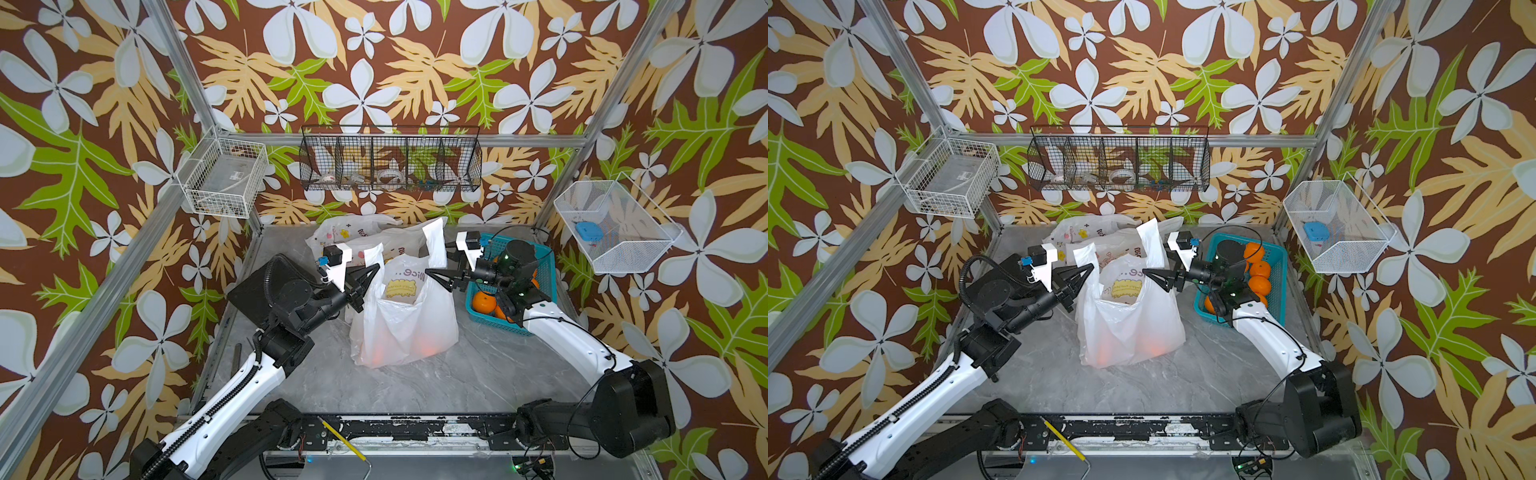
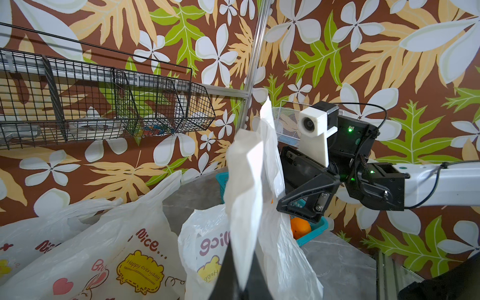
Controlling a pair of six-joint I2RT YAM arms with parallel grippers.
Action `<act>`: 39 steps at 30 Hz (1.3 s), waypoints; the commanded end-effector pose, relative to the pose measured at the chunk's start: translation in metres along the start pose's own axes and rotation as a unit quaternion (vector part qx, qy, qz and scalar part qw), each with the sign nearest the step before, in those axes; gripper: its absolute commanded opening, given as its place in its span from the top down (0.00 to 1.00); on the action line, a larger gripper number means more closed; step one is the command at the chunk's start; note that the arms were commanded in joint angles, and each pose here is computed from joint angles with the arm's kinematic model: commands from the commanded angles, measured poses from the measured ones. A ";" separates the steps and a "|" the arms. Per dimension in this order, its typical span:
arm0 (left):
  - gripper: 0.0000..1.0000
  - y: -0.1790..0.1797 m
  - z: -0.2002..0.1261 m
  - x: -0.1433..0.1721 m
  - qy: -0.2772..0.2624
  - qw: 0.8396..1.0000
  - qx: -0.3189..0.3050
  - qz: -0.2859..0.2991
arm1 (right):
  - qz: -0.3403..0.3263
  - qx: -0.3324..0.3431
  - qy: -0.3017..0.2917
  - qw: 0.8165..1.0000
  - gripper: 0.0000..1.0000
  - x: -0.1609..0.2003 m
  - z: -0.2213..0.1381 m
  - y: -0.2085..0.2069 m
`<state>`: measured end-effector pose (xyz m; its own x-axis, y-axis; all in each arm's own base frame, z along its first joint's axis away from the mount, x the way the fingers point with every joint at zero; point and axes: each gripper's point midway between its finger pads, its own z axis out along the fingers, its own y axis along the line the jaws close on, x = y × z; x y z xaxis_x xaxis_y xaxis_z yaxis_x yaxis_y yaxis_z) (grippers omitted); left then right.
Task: Place the oranges into plastic bags & tie knots
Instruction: Tie the plastic bag at the center of the board.
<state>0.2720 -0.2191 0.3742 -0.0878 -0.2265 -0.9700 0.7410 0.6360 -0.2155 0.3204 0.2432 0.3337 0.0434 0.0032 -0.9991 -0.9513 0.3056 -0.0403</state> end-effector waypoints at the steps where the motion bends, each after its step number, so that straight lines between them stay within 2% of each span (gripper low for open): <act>1: 1.00 -0.003 0.003 0.000 0.009 1.000 0.011 0.019 | -0.002 -0.017 -0.003 1.000 0.49 -0.006 -0.002 0.010; 4: 1.00 -0.008 0.009 0.007 0.035 0.998 0.033 0.044 | 0.004 -0.017 0.018 1.000 0.78 0.002 -0.005 0.016; 7: 1.00 -0.008 0.016 0.014 0.056 0.995 0.043 0.063 | 0.008 -0.008 0.035 0.999 1.00 0.011 -0.011 0.021; 8: 0.98 -0.006 0.016 0.015 0.058 0.995 0.039 0.068 | 0.008 -0.004 0.037 0.999 1.00 0.013 -0.013 0.022; 10: 0.72 -0.004 0.015 0.014 0.060 0.995 0.035 0.075 | 0.007 0.002 0.041 0.999 1.00 0.015 -0.015 0.024; 14: 0.37 -0.004 0.006 0.016 0.065 0.994 0.034 0.078 | 0.009 0.009 0.048 0.999 1.00 0.017 -0.017 0.024; 17: 0.18 -0.008 -0.004 0.027 0.068 0.994 0.046 0.070 | 0.011 0.010 0.052 0.999 1.00 0.019 -0.017 0.023; 19: 0.13 -0.013 -0.008 0.036 0.071 0.994 0.062 0.061 | 0.012 0.011 0.053 0.998 1.00 0.020 -0.017 0.023; 22: 0.09 -0.017 -0.011 0.047 0.062 0.993 0.079 0.054 | 0.012 0.009 0.053 0.999 1.00 0.019 -0.017 0.023; 26: 0.09 -0.025 -0.010 0.050 0.044 0.991 0.110 0.057 | 0.015 0.005 0.052 0.999 1.00 0.019 -0.016 0.024; 39: 0.25 -0.018 0.019 0.051 0.039 0.988 0.126 0.076 | 0.016 -0.006 0.048 0.999 1.00 0.014 -0.019 0.031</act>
<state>0.2649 -0.2536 0.3177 -0.0711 -0.0654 -0.9953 0.8803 0.4651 -0.0934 0.2883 0.2342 0.3152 -0.0237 -0.0836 -0.9962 -0.9508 0.3098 -0.0034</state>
